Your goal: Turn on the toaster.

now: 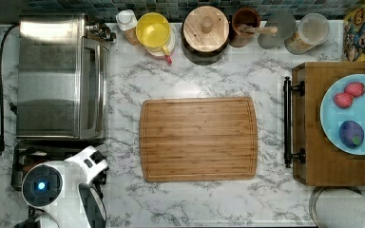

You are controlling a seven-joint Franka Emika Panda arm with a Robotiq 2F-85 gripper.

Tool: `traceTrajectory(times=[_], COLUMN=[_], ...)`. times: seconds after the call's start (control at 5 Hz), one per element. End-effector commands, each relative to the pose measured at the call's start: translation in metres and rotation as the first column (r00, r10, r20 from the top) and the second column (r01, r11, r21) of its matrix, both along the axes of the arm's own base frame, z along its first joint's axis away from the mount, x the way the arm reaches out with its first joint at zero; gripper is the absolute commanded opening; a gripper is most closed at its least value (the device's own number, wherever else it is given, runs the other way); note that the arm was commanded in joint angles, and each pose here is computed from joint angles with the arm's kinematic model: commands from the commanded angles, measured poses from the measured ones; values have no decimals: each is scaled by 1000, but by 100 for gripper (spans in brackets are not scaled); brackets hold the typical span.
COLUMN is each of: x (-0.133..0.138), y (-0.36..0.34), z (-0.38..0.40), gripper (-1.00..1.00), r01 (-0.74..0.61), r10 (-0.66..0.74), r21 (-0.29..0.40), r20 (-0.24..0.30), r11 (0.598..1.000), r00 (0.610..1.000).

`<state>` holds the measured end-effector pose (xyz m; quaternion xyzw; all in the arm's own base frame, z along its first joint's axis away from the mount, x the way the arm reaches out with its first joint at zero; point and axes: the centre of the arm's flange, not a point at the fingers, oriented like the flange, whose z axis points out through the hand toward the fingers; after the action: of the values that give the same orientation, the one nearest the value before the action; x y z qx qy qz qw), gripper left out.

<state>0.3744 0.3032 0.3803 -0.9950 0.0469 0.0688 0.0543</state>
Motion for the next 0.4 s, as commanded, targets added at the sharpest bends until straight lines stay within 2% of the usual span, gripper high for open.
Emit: traceTrajectory(times=[0.2, 0.4], x=[22, 30], y=[-9, -17], z=[-15, -23], gripper=[-100, -100], r01=[27, 59], r10=[-28, -60], r21=[-26, -23], r20=[-18, -42], r11=[999, 998], r00=[999, 997])
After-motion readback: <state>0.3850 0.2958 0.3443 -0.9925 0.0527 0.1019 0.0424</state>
